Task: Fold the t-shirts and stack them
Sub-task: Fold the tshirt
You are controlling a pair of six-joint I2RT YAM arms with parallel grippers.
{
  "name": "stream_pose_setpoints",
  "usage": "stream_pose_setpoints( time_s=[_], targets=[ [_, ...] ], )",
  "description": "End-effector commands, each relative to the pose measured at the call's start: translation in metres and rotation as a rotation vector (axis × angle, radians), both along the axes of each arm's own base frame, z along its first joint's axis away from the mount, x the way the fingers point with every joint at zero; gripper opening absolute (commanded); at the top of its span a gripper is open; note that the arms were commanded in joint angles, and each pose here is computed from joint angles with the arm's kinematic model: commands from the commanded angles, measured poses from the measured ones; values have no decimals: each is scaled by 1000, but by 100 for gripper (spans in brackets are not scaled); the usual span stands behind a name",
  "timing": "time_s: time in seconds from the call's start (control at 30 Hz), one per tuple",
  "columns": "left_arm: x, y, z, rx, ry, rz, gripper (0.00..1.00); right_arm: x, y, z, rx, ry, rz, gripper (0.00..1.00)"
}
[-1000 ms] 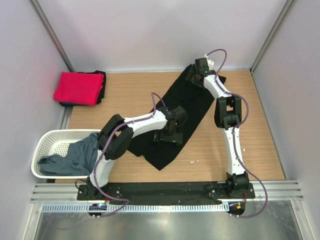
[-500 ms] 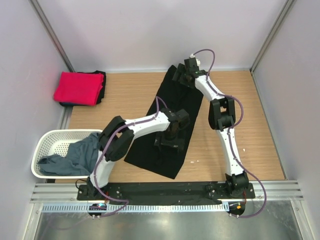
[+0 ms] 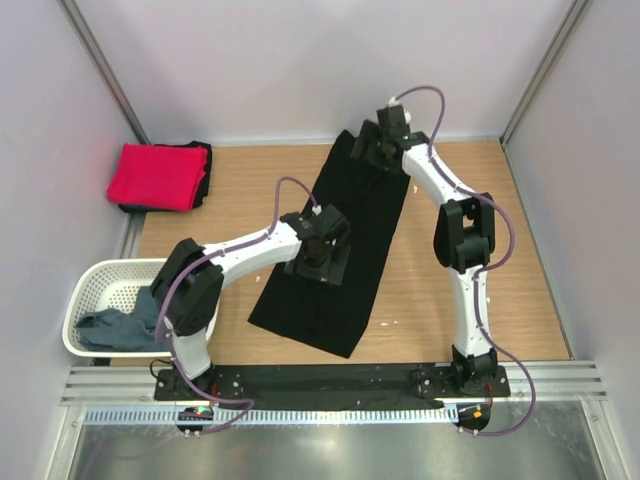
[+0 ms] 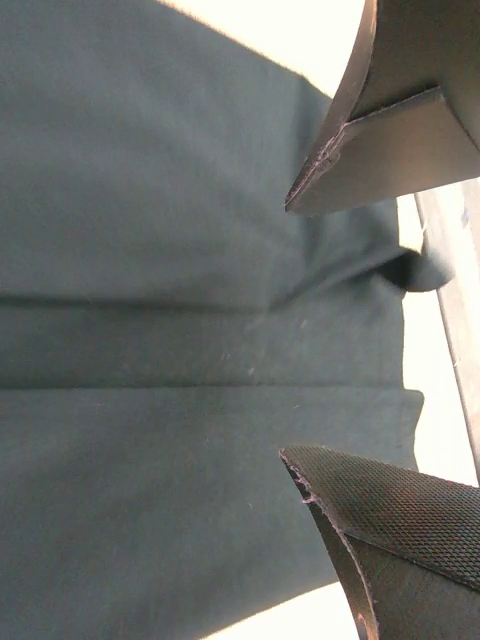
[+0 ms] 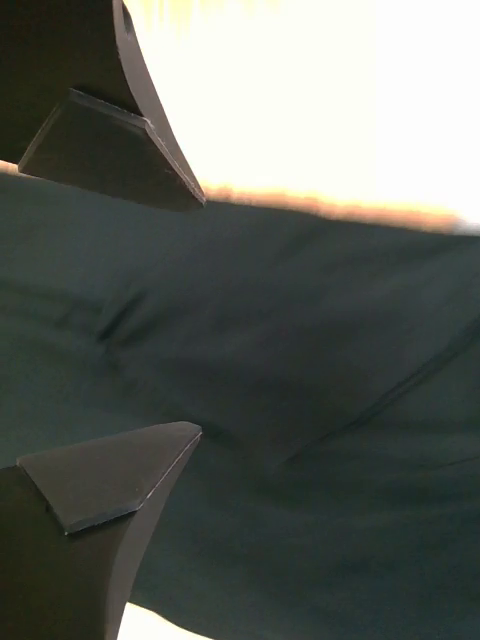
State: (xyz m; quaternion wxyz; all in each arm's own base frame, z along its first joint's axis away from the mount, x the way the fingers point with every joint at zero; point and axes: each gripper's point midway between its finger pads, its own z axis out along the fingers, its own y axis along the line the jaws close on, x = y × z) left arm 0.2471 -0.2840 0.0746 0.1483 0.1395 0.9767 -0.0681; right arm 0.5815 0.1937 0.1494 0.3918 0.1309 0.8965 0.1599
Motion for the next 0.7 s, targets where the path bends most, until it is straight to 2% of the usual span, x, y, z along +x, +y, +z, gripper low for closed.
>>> stream_pose_setpoints(
  time_s=[0.0,0.17,0.27,0.5,0.67],
  targets=[
    [4,-13,-24,-47,-25,-64,96,-39,-5,-81,-106,191,-1,92],
    [-6,-18,-43,-84,23,-38,96,-43,-6,-127,-137,250,6,92],
    [-25,-26,-55,-120,99,-13,95,-37,-3,-135,-151,259,30,92],
    [-56,-63,-71,-158,146,37,95,-18,13,-153,-129,247,63,92],
    [-72,-72,-84,-112,194,92,95,-15,39,-161,-104,229,104,93]
  ],
)
